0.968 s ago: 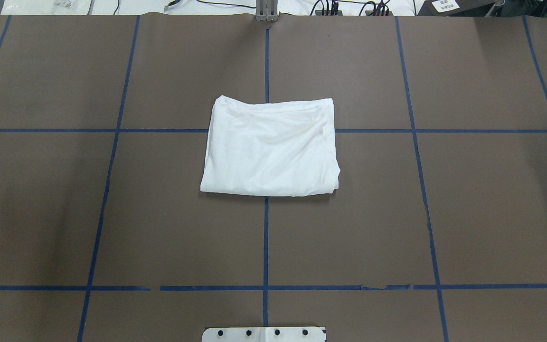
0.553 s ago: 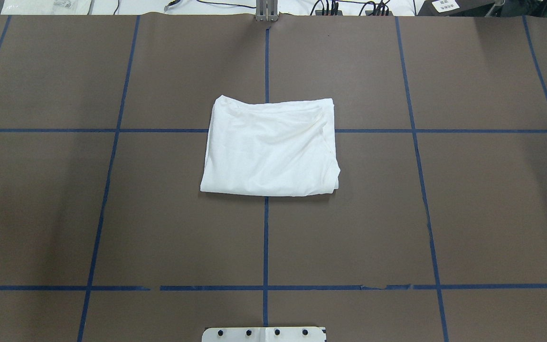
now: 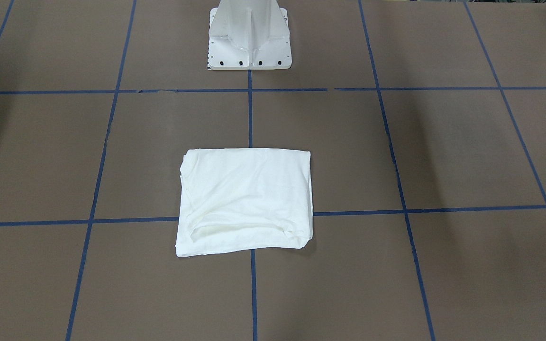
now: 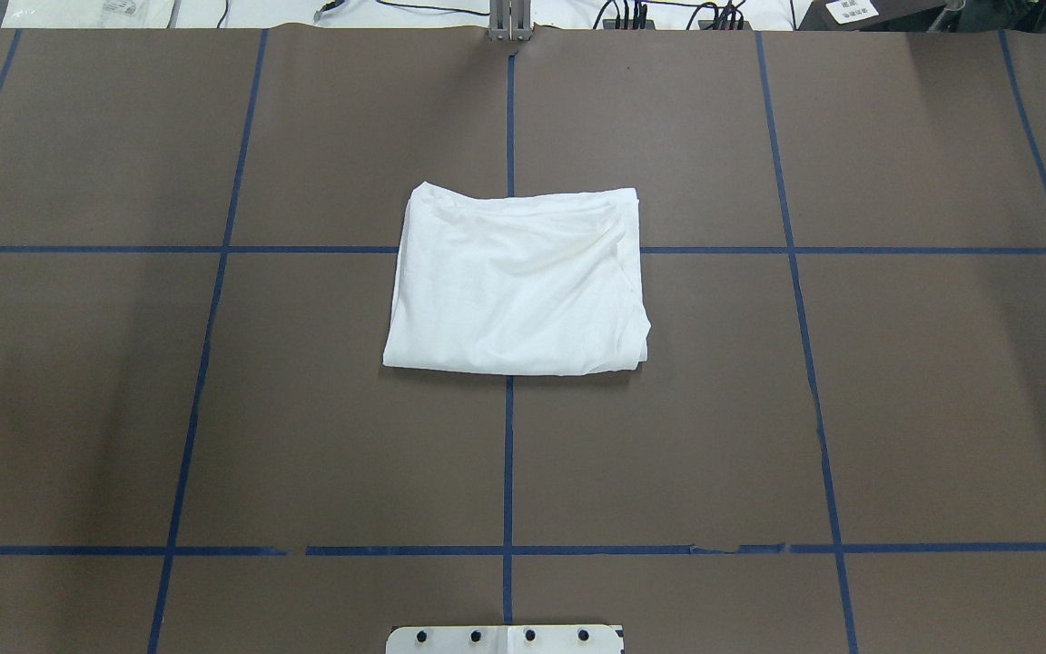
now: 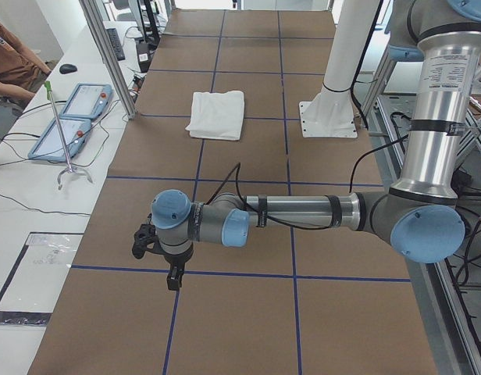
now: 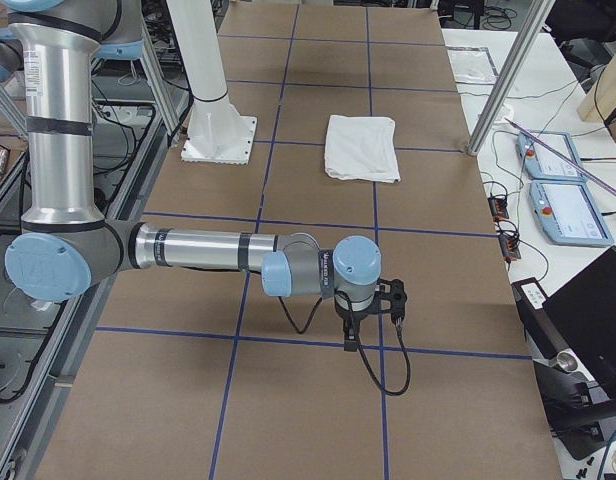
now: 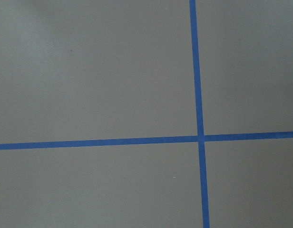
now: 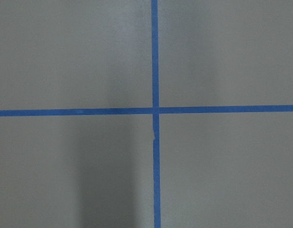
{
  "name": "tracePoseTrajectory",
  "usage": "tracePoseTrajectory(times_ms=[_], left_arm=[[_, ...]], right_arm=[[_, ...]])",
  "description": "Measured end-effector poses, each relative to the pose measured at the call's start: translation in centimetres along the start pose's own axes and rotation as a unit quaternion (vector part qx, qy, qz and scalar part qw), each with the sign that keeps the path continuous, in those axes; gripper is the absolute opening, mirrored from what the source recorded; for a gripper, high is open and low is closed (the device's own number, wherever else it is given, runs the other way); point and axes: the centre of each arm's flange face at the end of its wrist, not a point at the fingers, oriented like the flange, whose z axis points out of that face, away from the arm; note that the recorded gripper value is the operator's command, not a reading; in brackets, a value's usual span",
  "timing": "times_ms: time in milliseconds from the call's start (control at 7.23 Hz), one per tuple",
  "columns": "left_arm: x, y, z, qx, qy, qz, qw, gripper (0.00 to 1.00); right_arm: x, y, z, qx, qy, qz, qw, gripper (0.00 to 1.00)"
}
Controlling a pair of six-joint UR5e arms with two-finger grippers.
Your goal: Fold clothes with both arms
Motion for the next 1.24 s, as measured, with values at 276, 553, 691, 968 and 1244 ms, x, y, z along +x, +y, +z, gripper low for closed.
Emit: tracePoseTrajectory(times_ms=[276, 553, 691, 968, 1244], left_arm=[[0.0, 0.0, 0.0, 0.001, 0.001, 0.002, 1.0, 1.0], [0.1, 0.0, -0.1, 0.003, 0.001, 0.003, 1.0, 1.0], [0.3, -0.1, -0.3, 0.005, 0.001, 0.004, 1.0, 1.0], [0.8, -0.4, -0.8, 0.01, 0.001, 0.008, 0.9999, 1.0], [1.1, -0.6, -1.2, 0.013, 0.001, 0.012, 0.9998, 1.0]], right_arm=[[-0.1, 0.2, -0.1, 0.001, 0.001, -0.001, 1.0, 1.0], [0.4, 0.6, 0.2, -0.003, 0.002, 0.004, 1.0, 1.0], [0.7, 0.8, 0.5, -0.006, 0.004, 0.007, 1.0, 1.0], [1.4, 1.3, 1.1, -0.012, 0.009, 0.013, 0.9998, 1.0], [1.6, 1.4, 1.2, -0.014, 0.01, 0.014, 0.9998, 1.0]])
